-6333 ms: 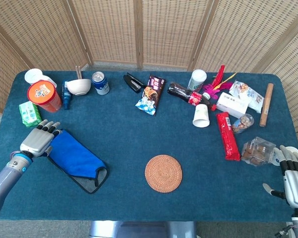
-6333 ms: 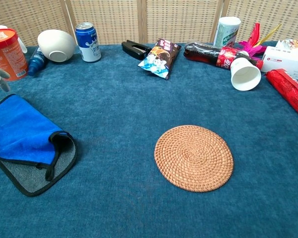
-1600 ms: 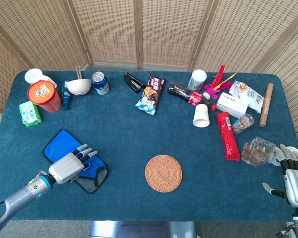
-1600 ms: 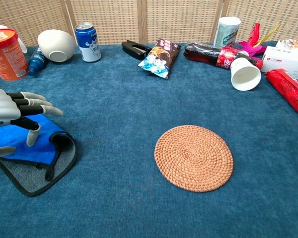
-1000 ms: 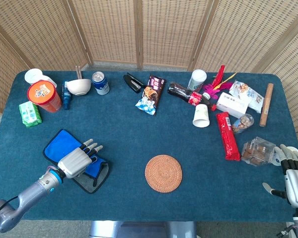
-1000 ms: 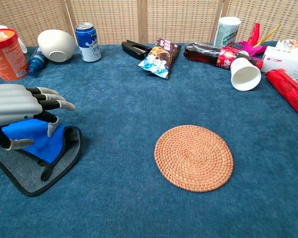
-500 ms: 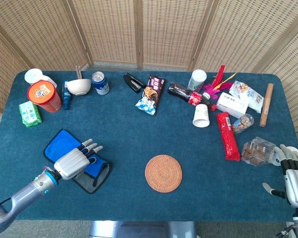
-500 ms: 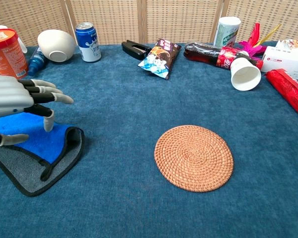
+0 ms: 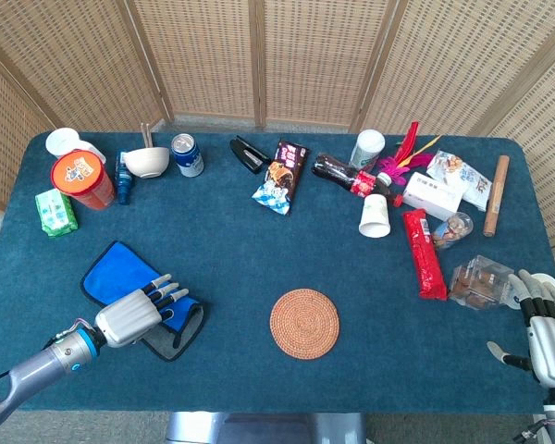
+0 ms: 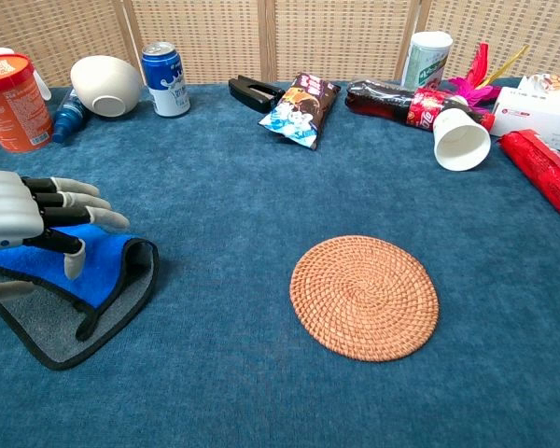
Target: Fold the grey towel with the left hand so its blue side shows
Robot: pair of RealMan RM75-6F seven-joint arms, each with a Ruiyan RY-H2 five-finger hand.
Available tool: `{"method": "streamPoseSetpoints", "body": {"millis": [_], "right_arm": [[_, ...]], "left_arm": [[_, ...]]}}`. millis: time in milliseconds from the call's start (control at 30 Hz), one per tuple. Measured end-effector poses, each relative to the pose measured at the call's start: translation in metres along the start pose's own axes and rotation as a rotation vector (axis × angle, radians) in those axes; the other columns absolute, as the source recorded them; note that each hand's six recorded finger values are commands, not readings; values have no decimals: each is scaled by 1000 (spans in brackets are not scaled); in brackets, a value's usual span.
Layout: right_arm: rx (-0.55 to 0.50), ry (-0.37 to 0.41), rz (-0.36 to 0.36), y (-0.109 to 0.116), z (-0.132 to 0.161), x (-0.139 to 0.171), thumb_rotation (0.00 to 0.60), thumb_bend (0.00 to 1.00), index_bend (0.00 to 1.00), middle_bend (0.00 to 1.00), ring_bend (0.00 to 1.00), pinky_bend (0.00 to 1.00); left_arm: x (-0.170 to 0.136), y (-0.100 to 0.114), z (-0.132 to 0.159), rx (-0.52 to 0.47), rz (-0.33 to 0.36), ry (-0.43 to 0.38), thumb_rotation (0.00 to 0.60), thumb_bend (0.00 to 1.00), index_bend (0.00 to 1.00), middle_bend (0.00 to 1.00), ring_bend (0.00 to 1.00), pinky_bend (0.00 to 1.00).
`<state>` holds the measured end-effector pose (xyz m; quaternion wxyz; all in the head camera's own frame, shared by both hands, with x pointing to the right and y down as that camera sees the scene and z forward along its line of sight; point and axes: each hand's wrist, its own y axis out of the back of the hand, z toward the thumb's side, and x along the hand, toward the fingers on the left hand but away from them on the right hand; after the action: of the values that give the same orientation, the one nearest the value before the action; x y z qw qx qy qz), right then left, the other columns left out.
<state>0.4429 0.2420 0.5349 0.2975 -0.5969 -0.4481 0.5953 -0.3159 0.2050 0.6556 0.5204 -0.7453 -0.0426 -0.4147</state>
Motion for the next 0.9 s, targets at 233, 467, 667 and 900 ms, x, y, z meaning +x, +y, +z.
{"method": "streamPoseSetpoints", "body": {"millis": [233, 467, 667, 900], "right_arm": [[-4, -1, 2, 0, -1, 0, 600, 0, 0, 0, 0, 0], [-10, -2, 5, 0, -1, -1, 600, 0, 0, 0, 0, 0], [-17, -1, 11, 0, -1, -1, 600, 0, 0, 0, 0, 0], [-21, 2, 22, -2, 0, -1, 600, 0, 0, 0, 0, 0]], "left_arm": [[9, 5, 9, 52, 25, -28, 600, 473, 307, 0, 0, 48], [14, 7, 13, 73, 44, -57, 600, 472, 263, 0, 0, 55], [11, 7, 8, 97, 59, -84, 600, 446, 250, 0, 0, 69], [8, -1, 8, 125, 62, -116, 600, 440, 253, 0, 0, 88]]}}
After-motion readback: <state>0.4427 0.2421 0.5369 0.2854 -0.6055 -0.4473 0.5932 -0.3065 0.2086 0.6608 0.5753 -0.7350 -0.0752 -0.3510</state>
